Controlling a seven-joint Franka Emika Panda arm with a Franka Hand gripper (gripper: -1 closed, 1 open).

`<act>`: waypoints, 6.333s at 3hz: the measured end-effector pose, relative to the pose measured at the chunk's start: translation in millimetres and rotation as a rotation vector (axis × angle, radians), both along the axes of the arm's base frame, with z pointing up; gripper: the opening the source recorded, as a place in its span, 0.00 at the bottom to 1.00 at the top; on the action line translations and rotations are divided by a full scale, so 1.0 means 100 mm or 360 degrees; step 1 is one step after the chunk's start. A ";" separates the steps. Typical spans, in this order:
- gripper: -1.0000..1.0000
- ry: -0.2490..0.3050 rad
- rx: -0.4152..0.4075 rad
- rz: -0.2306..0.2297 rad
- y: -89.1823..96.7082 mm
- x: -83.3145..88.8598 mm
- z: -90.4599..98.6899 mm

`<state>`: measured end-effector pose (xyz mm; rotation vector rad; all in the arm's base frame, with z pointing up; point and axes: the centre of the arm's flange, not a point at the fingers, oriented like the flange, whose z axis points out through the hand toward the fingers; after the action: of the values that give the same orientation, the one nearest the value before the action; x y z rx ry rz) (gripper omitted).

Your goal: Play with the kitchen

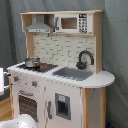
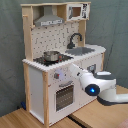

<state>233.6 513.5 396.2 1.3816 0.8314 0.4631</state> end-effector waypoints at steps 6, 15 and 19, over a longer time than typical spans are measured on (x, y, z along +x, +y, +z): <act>1.00 0.0045 -0.0049 0.0588 -0.38 0.12 -0.96; 1.00 -0.0403 0.1023 0.1051 -0.80 0.15 -1.03; 1.00 -0.0662 0.1611 0.0898 -1.05 0.25 -1.25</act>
<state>258.4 408.2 271.3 1.8297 0.6330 1.7196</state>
